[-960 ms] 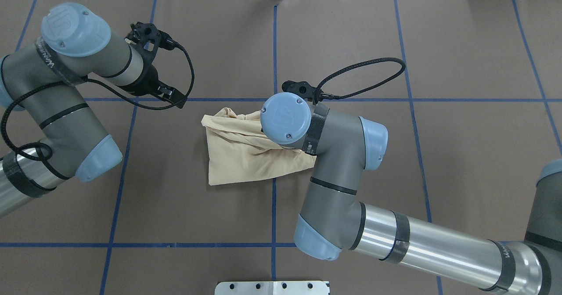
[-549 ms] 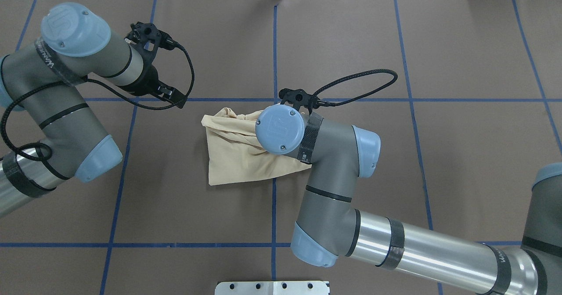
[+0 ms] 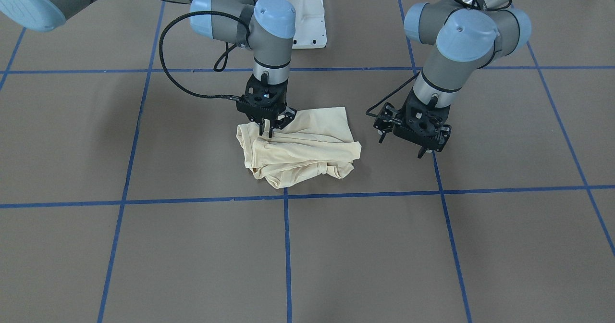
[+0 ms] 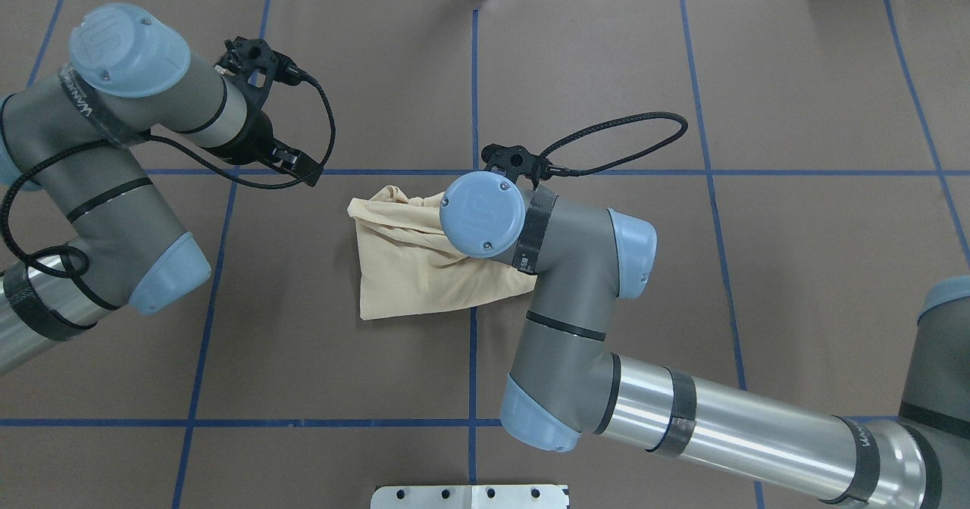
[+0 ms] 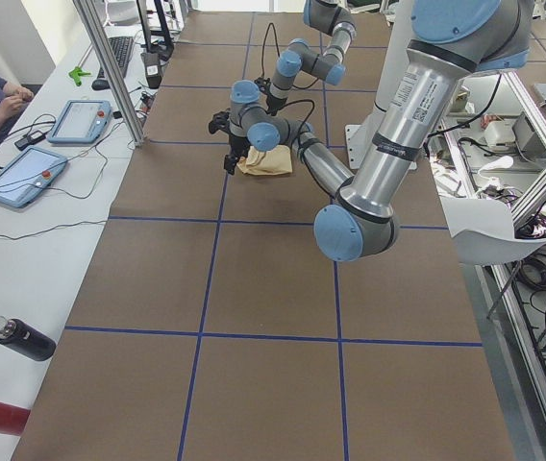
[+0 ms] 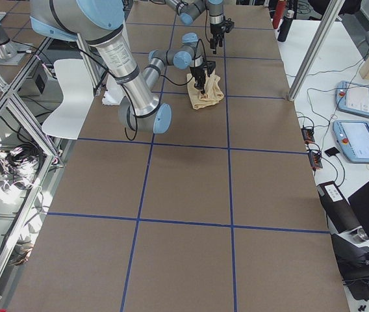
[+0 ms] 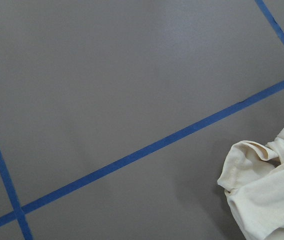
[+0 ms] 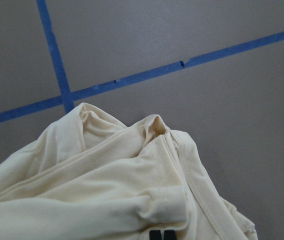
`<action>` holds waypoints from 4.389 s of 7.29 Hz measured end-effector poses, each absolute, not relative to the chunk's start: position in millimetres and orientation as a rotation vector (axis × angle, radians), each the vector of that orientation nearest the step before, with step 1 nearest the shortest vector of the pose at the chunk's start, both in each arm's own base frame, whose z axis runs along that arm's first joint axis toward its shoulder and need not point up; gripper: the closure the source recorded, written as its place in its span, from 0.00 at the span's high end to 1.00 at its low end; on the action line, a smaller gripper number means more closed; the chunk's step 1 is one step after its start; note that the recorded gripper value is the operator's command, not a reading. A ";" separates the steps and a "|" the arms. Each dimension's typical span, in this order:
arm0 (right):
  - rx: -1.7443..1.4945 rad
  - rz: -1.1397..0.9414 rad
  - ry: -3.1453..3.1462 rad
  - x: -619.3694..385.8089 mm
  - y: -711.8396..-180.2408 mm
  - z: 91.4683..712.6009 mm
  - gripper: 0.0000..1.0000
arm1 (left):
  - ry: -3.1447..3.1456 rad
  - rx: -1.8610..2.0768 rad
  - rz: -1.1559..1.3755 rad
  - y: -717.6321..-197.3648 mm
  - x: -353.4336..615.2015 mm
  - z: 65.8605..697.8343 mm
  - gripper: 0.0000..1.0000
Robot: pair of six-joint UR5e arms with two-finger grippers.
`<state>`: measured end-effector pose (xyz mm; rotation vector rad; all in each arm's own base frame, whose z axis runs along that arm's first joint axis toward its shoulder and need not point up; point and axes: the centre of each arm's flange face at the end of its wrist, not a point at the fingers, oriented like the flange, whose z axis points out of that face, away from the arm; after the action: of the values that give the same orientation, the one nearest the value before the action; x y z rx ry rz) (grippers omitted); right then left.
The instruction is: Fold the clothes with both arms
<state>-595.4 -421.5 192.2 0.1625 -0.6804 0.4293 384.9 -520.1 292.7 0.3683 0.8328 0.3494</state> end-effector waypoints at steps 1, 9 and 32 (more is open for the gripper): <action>0.169 0.443 -0.683 -587.7 -432.5 189.6 0.00 | 0.833 0.369 0.350 -520.0 384.8 292.4 1.00; 0.264 0.502 -0.706 -575.5 -566.1 213.8 0.99 | 0.836 0.372 0.350 -519.0 383.7 289.9 1.00; 0.155 0.365 -0.825 -550.1 -584.5 194.5 1.00 | 0.840 0.381 0.354 -512.3 376.2 288.4 1.00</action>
<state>-550.1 -584.5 194.5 0.1552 -0.8248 0.3654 376.2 -512.3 288.4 0.3805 0.8402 0.3541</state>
